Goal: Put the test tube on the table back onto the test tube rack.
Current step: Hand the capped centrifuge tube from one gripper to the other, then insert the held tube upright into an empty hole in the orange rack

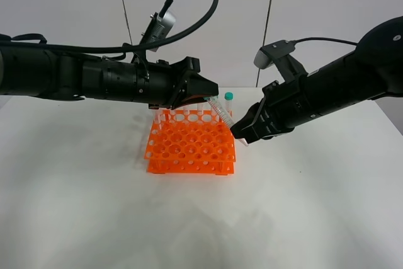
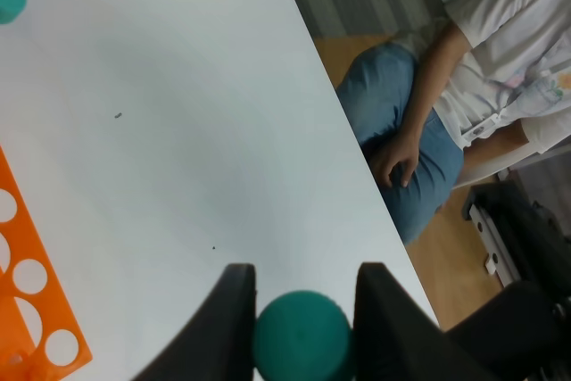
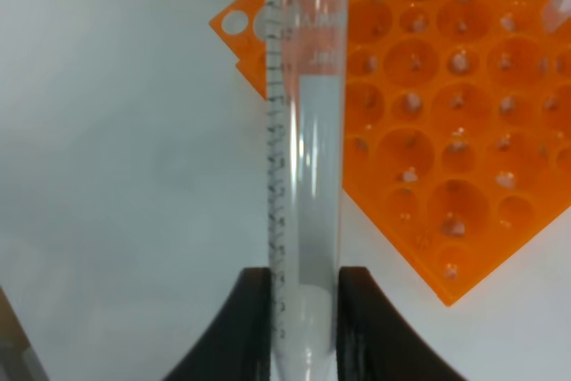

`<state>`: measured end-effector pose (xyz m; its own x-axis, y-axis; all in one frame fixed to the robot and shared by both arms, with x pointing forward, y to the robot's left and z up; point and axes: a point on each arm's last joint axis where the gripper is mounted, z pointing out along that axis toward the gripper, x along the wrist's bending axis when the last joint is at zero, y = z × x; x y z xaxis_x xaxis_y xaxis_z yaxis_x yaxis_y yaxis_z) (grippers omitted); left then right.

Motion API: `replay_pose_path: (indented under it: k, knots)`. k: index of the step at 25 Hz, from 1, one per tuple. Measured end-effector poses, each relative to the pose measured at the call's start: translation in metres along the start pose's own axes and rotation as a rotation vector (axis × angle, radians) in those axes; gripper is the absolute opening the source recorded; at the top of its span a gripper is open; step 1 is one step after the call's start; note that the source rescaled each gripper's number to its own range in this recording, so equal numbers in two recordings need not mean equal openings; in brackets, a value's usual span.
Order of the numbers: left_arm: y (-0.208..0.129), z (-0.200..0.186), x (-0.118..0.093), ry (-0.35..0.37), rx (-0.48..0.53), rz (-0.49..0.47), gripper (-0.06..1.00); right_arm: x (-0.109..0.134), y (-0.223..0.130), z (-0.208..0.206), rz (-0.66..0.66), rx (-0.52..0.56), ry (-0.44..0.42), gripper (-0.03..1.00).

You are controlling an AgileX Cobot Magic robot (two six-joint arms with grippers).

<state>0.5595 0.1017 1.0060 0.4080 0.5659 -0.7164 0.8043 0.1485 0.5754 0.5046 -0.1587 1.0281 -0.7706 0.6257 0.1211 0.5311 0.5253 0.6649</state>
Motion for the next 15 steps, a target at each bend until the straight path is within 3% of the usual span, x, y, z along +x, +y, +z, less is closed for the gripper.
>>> replay_pose_path:
  k: [2,3,6,8,12,15]
  knots:
    - [0.000,0.000,0.000,0.000,0.000,-0.001,0.01,0.000,0.000,0.000,0.003,-0.001,-0.001,0.08]
    - [0.000,0.000,0.000,-0.001,0.001,-0.001,0.01,0.000,0.000,0.000,0.005,-0.002,-0.003,0.22]
    - [0.000,0.000,0.000,-0.003,0.001,-0.001,0.01,0.000,0.001,-0.001,0.005,-0.006,-0.005,0.76]
    - [0.000,0.000,0.000,-0.001,0.000,-0.001,0.01,0.002,0.004,-0.007,0.007,-0.017,-0.010,0.92]
    - [0.000,0.000,0.000,0.003,-0.001,-0.001,0.01,0.005,0.025,-0.037,0.044,-0.026,-0.050,0.99]
    - [0.000,0.000,0.000,0.003,-0.001,-0.001,0.01,0.001,0.039,-0.057,0.089,0.014,-0.142,1.00]
